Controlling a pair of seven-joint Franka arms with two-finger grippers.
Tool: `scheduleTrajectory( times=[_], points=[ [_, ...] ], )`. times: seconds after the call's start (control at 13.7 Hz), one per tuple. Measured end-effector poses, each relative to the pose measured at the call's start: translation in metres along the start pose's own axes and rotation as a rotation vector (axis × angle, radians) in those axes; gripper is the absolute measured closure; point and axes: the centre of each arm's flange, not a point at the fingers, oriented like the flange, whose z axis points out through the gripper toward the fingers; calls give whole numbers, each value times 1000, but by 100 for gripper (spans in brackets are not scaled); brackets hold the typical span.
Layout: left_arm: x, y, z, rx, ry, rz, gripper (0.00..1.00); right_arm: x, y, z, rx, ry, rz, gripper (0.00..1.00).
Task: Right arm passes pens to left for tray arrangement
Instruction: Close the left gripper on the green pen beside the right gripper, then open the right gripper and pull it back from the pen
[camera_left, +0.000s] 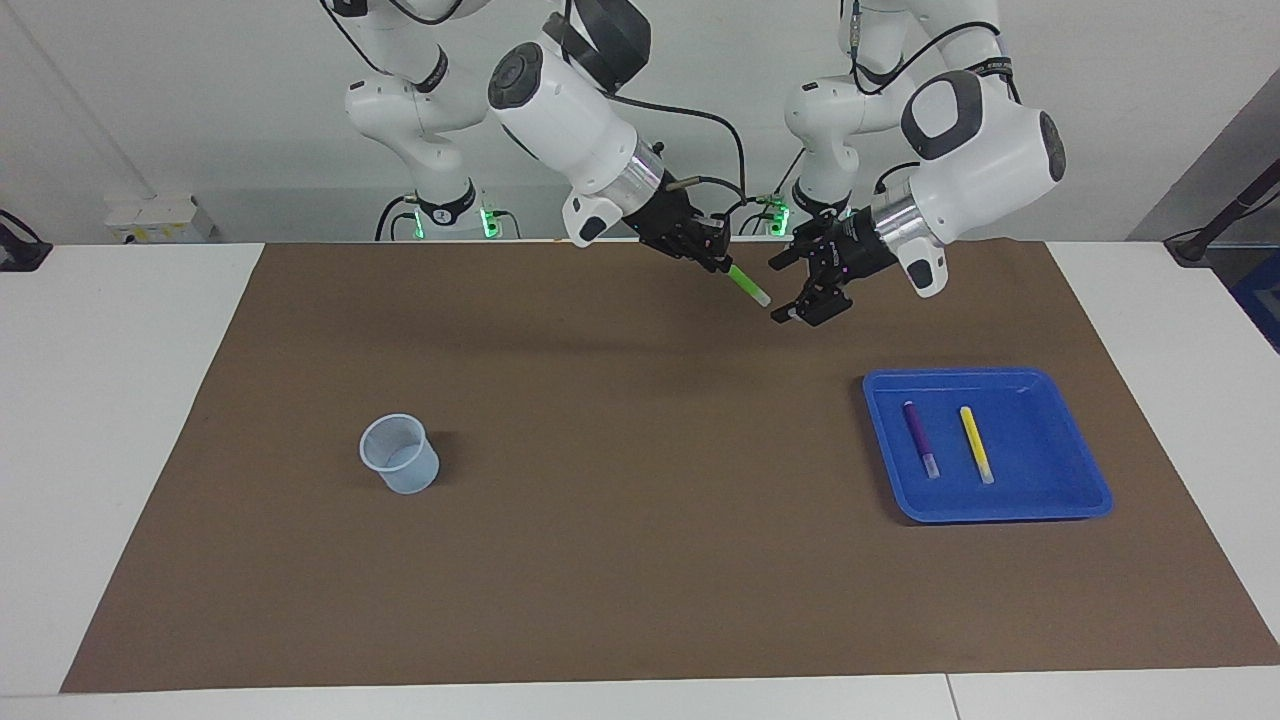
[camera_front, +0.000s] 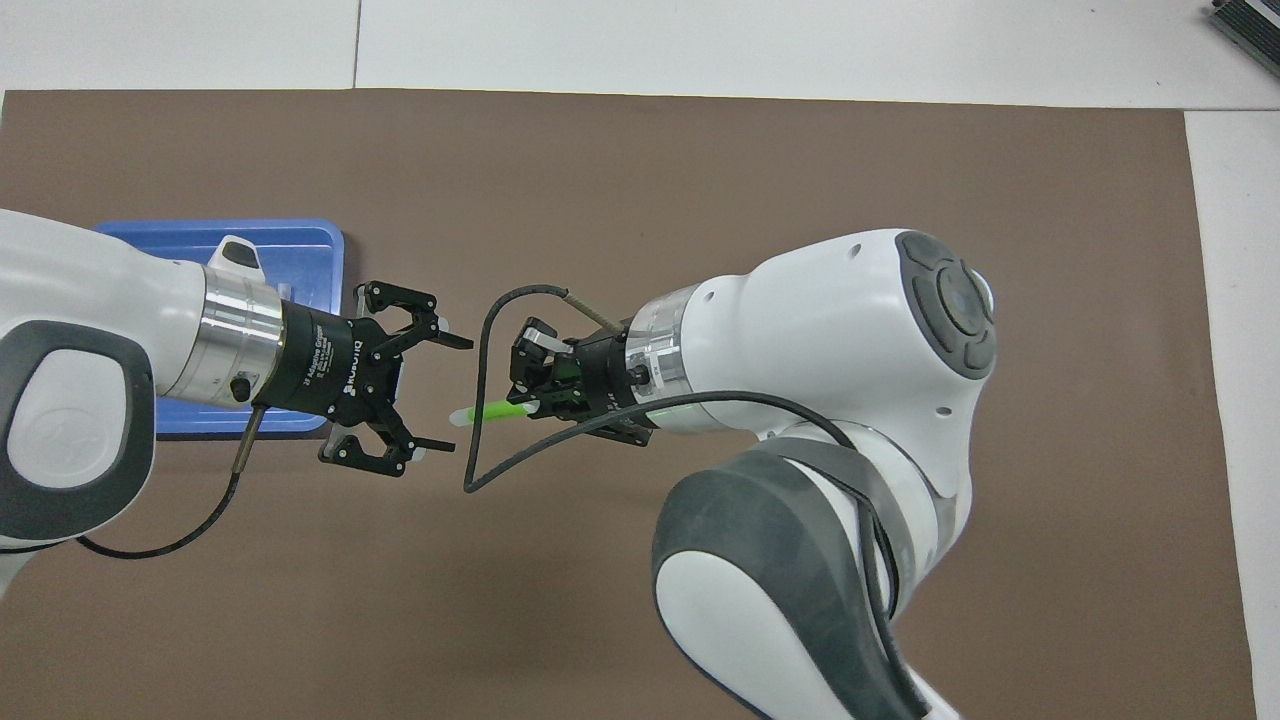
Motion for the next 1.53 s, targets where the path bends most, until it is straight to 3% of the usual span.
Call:
scheduleTrajectory(
  times=[0.36,0.51,0.58,0.66,0.73,0.87,1.02,1.09,1.17,1.53],
  points=[
    [-2,-13,22,41,10,0,6,-8,-5,4,17,9,14,81],
    [0,-14,21,39,11,-2,12,-8,-5,4,17,9,15,81],
    [1,-14,19,36,10,-4,21,-8,-5,4,17,9,15,81],
    [2,-14,18,33,10,-6,21,-8,-5,4,17,9,15,81],
    [2,-14,17,31,11,-6,29,-8,-5,4,17,9,15,81],
    [1,-15,15,27,12,-4,57,-8,-5,5,16,9,16,81],
    [0,-15,14,23,12,-3,62,-8,-4,5,15,8,16,81],
    [0,-14,12,14,14,-2,76,-8,-4,6,15,7,16,81],
    [1,-12,10,0,15,-1,81,-11,-5,6,20,0,17,81],
    [1,-11,8,-4,15,55,81,-13,-6,6,22,-1,16,81]
  ],
)
